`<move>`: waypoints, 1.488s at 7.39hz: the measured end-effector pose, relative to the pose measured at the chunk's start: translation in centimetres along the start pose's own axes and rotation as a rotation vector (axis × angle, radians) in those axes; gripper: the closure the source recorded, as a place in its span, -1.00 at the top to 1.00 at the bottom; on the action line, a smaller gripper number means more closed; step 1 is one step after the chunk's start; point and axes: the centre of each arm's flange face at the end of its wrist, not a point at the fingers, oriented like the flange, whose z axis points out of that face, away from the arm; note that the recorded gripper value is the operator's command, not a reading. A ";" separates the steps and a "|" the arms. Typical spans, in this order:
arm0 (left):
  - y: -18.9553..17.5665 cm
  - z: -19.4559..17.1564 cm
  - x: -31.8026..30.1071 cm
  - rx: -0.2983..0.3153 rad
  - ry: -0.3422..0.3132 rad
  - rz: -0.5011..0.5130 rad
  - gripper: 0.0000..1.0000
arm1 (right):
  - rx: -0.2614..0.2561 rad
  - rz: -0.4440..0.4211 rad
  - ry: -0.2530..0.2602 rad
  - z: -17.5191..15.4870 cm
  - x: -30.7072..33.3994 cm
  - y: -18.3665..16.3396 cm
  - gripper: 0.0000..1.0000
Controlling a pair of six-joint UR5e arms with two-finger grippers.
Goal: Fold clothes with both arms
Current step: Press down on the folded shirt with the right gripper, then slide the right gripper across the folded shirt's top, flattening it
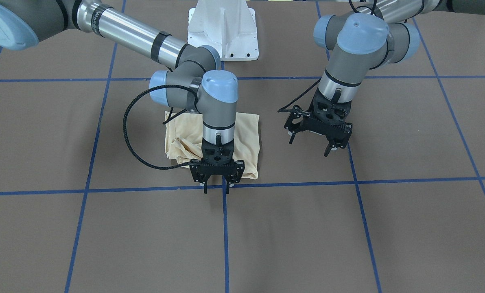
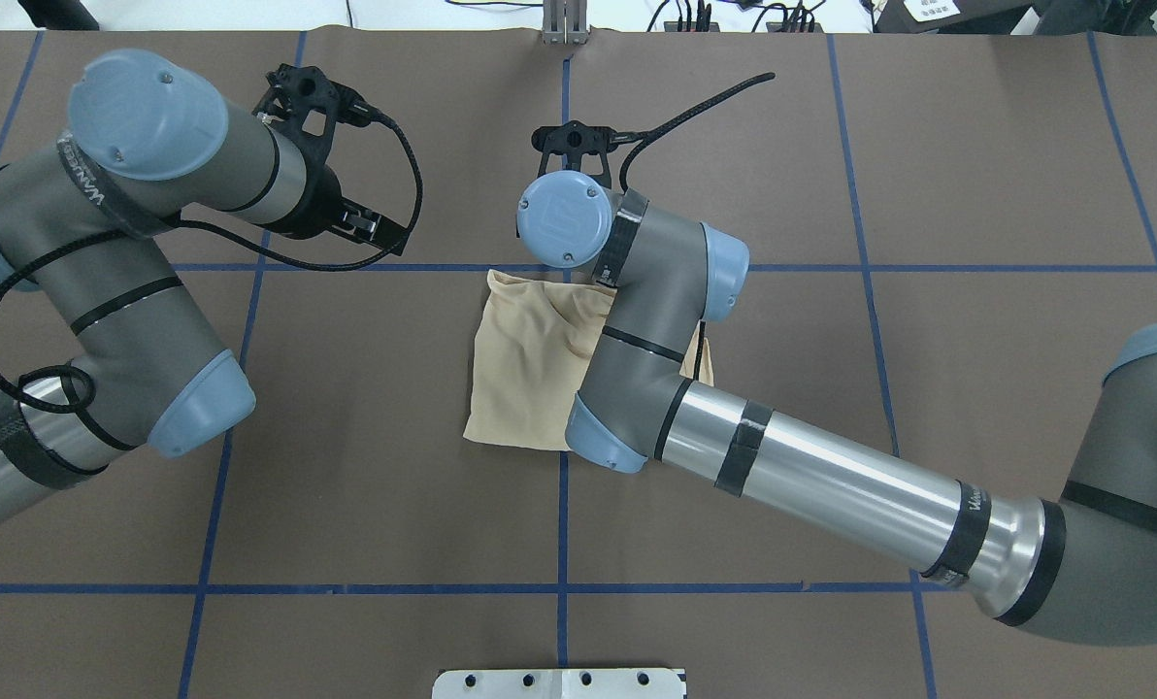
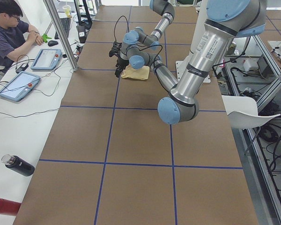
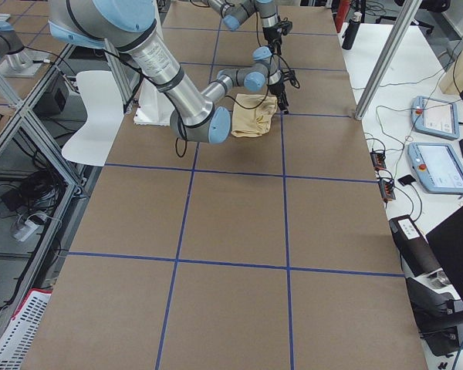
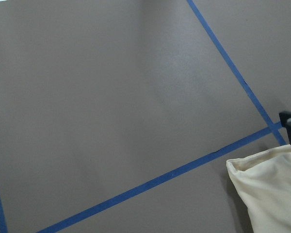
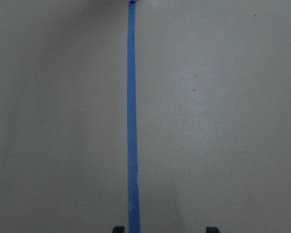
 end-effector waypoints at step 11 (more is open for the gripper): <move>0.1 0.1 -0.1 -0.002 -0.001 -0.001 1.00 | -0.193 0.185 0.025 -6.7 3.6 10.7 -0.02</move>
